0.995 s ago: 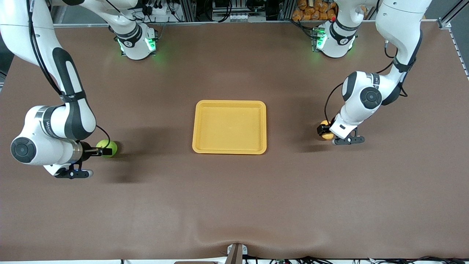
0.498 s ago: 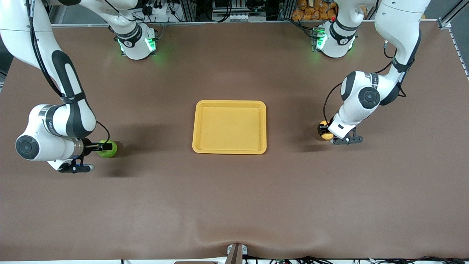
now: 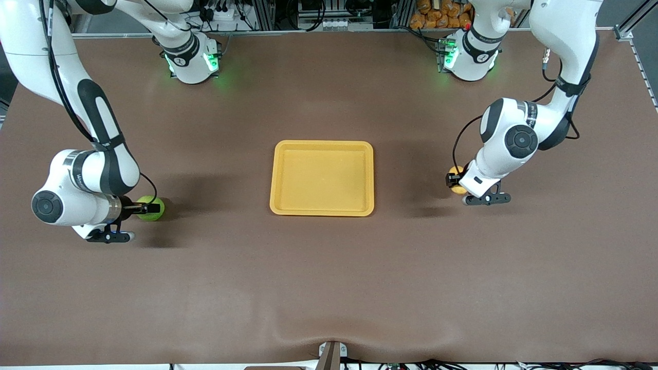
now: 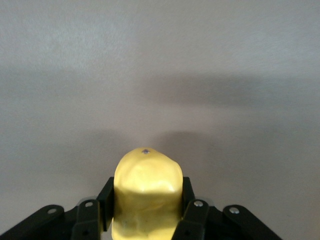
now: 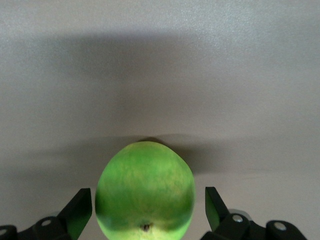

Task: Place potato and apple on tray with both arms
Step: 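Lift the potato toward the tray with the left gripper while the right carries the apple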

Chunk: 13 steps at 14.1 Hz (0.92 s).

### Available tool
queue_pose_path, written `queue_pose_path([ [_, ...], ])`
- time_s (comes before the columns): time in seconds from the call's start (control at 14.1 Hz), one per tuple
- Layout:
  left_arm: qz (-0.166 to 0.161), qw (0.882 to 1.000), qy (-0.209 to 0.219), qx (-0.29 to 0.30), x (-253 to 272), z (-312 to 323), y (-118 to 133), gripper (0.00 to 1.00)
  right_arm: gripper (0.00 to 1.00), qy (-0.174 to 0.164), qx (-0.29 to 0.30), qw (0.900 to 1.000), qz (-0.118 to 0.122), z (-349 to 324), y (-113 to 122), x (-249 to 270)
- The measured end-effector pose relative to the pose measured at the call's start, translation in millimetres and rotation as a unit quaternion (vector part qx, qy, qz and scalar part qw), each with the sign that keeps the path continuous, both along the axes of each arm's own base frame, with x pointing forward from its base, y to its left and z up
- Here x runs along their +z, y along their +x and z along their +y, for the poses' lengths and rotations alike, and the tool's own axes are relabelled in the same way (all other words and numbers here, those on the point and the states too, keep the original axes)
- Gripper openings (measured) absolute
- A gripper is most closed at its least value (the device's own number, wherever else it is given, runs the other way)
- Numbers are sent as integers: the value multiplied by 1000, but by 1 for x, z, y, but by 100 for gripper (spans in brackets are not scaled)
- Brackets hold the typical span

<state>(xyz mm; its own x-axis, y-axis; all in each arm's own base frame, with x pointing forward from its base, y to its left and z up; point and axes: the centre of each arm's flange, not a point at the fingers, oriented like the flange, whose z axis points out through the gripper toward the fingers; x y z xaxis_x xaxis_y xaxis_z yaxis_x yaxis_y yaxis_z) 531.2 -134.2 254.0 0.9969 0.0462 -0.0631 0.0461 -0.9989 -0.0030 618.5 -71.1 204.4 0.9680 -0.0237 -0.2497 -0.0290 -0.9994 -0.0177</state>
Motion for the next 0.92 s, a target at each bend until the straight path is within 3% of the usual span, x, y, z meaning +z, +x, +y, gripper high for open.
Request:
queue_pose_path([
  [0.14,-3,1000,-3,-1,20,-17,9,54,82,2,-3,1000,-6,0,2,2],
  [0.43,-15,1000,-13,9,52,-66,18,54,81,2,-2,1000,-16,2,7,7],
  [0.78,-22,998,-27,44,58,-152,11,54,81,3,12,998,-55,17,24,59],
  [0.92,-21,998,-32,52,53,-185,9,54,81,6,21,999,-45,29,21,76],
])
